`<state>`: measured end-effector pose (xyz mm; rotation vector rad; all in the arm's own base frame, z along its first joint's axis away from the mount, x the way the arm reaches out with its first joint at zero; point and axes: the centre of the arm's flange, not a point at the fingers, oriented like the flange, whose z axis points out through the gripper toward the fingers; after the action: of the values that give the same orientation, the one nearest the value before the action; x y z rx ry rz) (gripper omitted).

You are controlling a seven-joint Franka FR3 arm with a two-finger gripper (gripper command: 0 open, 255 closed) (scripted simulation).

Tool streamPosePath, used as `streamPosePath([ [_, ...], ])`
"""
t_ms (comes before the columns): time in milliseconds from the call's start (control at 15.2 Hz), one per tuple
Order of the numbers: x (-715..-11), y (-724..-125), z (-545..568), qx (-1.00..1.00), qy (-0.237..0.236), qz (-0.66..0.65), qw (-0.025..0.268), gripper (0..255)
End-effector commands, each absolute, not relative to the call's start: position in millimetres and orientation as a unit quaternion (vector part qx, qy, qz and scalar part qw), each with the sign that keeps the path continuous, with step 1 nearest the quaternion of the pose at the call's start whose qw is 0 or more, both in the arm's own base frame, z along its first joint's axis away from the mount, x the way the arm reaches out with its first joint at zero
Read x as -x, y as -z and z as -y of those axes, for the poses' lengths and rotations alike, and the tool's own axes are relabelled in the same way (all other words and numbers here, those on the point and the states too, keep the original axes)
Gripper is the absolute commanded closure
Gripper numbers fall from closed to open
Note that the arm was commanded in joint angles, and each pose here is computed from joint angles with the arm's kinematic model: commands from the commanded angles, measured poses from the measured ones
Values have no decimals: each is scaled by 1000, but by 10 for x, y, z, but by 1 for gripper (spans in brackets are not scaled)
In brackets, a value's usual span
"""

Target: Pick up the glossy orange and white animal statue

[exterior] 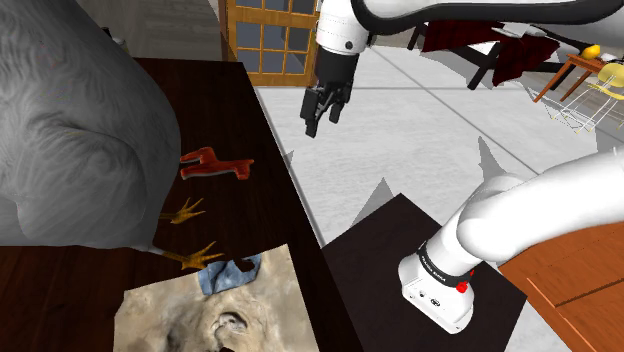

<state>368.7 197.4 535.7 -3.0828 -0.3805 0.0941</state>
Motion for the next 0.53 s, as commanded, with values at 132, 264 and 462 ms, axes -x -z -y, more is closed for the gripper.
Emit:
streamPosePath([
  [132,-3920,-5295,-2446,992,-20,126,13,0],
  [264,-4035,-5251,-2676,992,-16,129,11,0],
  [462,-4205,-5188,-3023,991,-9,132,8,0],
])
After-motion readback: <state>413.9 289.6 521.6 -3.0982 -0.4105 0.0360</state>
